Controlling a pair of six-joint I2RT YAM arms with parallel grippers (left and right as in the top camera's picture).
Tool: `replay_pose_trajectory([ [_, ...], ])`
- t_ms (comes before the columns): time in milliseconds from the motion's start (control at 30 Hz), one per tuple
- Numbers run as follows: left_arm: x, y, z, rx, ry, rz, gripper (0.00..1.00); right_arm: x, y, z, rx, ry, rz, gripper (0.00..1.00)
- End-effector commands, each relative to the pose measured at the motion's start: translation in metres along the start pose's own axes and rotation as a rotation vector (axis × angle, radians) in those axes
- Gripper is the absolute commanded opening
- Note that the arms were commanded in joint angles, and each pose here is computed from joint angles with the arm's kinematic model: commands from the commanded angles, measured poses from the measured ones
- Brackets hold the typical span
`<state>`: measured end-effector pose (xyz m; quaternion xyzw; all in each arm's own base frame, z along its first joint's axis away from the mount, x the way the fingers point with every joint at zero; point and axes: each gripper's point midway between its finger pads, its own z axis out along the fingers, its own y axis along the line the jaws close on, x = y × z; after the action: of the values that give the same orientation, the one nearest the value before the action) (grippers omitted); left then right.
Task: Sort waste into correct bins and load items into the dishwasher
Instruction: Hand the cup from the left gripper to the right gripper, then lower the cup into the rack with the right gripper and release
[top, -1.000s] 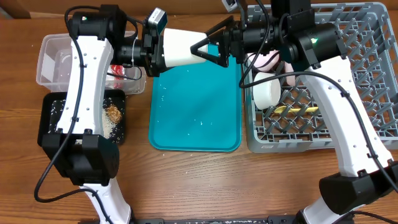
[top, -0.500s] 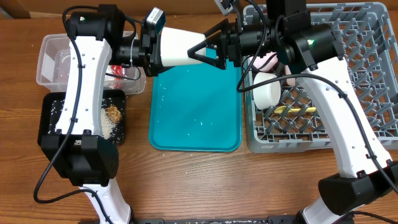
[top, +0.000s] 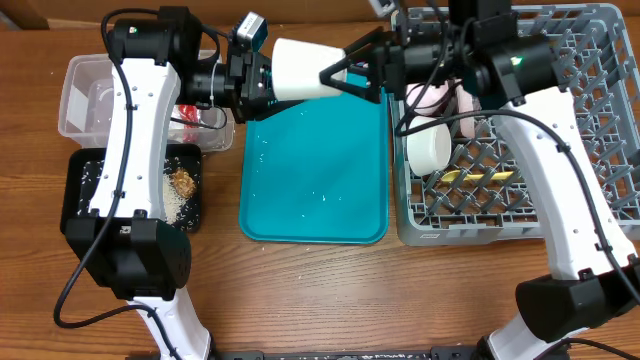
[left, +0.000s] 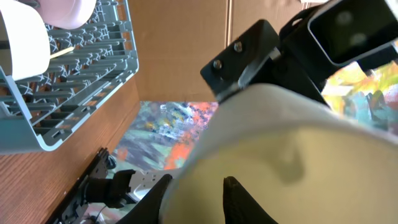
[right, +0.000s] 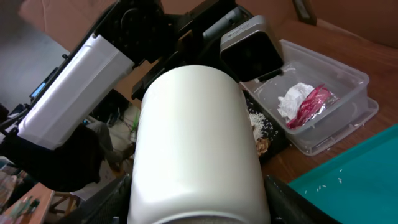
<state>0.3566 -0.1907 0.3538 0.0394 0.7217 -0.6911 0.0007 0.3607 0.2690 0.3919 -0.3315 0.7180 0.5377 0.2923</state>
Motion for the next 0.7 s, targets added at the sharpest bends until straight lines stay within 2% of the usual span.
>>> replay_pose_trajectory([
  [0,0.012,-0.023,0.001,0.012,0.003,0.065,0.29,-0.006,-0.006,-0.019,0.03,-0.032,0.0,0.44],
  [267,0.011,-0.022,0.001,0.008,0.003,0.074,0.3,-0.016,-0.01,-0.063,0.111,-0.098,0.008,0.44],
  [433,0.011,-0.021,0.001,-0.001,0.003,0.081,0.29,-0.011,-0.022,-0.068,0.181,-0.092,0.046,0.44],
  [533,0.011,-0.012,0.001,-0.052,0.005,0.082,0.3,-0.001,-0.046,-0.08,0.335,-0.077,0.113,0.44],
  [667,0.004,0.013,-0.002,-0.202,0.003,0.138,0.31,0.033,-0.071,-0.122,0.664,-0.016,0.249,0.44],
])
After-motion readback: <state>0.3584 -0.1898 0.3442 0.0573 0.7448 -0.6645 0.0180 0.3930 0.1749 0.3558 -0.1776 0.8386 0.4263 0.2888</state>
